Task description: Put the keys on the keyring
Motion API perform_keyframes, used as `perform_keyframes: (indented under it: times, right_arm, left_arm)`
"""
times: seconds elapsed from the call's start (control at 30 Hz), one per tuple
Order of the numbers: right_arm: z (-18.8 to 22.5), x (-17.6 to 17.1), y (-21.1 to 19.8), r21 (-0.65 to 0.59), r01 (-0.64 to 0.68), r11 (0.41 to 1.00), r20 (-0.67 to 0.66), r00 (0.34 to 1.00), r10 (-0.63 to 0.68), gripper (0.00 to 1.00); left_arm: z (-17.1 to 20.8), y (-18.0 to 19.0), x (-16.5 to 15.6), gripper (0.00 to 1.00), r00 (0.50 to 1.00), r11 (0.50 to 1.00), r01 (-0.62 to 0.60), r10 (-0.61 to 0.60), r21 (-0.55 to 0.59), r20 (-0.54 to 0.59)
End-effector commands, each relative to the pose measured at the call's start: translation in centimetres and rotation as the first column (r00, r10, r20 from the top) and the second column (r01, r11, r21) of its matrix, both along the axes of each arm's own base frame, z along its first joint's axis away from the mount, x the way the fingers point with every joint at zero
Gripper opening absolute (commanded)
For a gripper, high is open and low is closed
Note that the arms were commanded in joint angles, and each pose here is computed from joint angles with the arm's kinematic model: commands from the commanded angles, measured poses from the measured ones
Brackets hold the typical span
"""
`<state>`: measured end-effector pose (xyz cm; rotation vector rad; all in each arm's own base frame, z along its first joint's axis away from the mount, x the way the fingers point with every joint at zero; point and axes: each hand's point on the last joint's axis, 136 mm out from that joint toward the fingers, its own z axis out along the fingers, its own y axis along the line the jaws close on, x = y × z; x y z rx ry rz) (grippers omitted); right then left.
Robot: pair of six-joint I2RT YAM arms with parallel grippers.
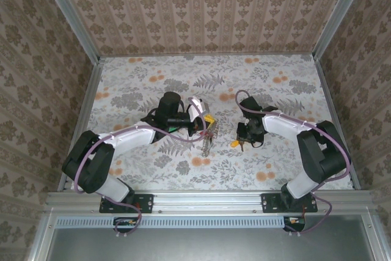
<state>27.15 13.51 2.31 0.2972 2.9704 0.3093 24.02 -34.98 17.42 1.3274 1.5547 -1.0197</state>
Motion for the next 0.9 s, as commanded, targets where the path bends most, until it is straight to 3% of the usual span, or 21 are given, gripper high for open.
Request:
perform_keyframes:
  times: [0.0, 0.17, 0.6, 0.87]
  right_arm:
    - [0.80, 1.13, 1.04, 0.035, -0.008, 0.999, 0.040, 0.999, 0.007, 0.19]
    - [1.05, 1.33, 1.15, 0.027, -0.024, 0.999, 0.042, 0.999, 0.023, 0.13]
    - [0.47, 0.96, 1.25, -0.005, -0.043, 0.999, 0.006, 0.999, 0.043, 0.19]
    - [0.33, 0.75, 1.00, -0.029, -0.051, 0.998, -0.005, 0.999, 0.051, 0.17]
  left_arm:
    - [1.04, -0.41, -0.40, 0.00, 0.999, 0.999, 0.032, -0.031, -0.021, 0.034]
    - [0.83, -0.44, -0.34, 0.00, 0.999, 0.999, 0.030, -0.030, -0.018, 0.030]
    - [0.94, -0.37, -0.39, 0.00, 0.999, 0.999, 0.029, -0.028, -0.020, 0.030]
    - [0.92, -0.49, -0.22, 0.00, 0.999, 0.999, 0.027, -0.027, -0.020, 0.034]
